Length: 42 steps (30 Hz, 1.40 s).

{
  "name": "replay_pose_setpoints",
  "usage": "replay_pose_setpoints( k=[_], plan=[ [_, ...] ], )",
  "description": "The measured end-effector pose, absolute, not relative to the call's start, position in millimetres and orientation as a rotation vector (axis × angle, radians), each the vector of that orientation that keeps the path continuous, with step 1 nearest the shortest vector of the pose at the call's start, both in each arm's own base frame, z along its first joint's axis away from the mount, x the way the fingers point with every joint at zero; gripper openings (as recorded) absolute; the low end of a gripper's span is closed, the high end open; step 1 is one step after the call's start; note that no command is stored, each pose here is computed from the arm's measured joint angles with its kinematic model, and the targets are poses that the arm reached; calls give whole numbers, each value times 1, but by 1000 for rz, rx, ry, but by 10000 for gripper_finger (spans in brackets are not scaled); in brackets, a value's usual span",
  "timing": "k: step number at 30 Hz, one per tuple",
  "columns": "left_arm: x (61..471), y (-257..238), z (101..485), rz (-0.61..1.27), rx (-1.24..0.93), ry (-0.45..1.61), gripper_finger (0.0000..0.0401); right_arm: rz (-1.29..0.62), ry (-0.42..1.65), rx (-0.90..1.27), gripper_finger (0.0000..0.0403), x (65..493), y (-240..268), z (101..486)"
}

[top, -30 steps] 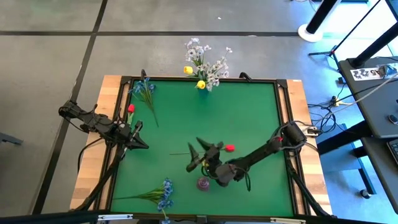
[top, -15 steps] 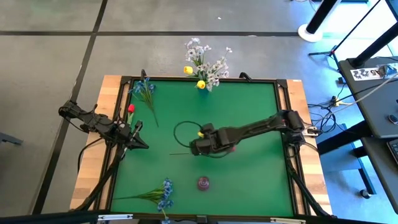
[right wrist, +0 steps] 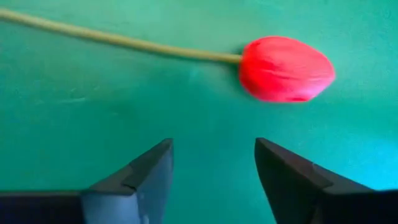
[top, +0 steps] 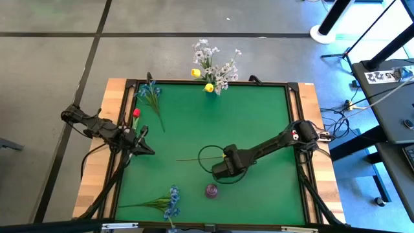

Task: Sort flowers into vase by color
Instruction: Put the right red tulip into the purple flower vase

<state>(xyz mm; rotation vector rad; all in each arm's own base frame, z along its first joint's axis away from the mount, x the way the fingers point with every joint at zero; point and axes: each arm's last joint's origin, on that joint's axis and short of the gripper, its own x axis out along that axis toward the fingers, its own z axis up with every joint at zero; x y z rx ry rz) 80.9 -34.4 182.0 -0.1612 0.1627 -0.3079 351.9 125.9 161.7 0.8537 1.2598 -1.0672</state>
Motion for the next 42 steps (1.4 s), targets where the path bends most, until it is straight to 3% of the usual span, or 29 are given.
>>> replay_pose_setpoints(
  k=[7, 11, 20, 25, 34, 42],
  plan=[
    [81, -34, 182, -308, -161, 163, 10, -1050, 1267, 853, 299, 352, 106, 146],
    [81, -34, 182, -308, -161, 163, 10, -1012, 1287, 828, 319, 359, 83, 145],
    [81, -34, 182, -308, -161, 163, 10, -932, 1111, 718, 321, 391, -1, 160],
    [81, -34, 182, -308, -161, 163, 10, -844, 953, 820, 319, 413, -31, 178],
    [81, -34, 182, -308, -161, 163, 10, -912, 911, 1055, 319, 421, -24, 159],
    [81, -34, 182, -309, -161, 163, 10, -914, 930, 1019, 319, 421, 4, 155]
  ],
)
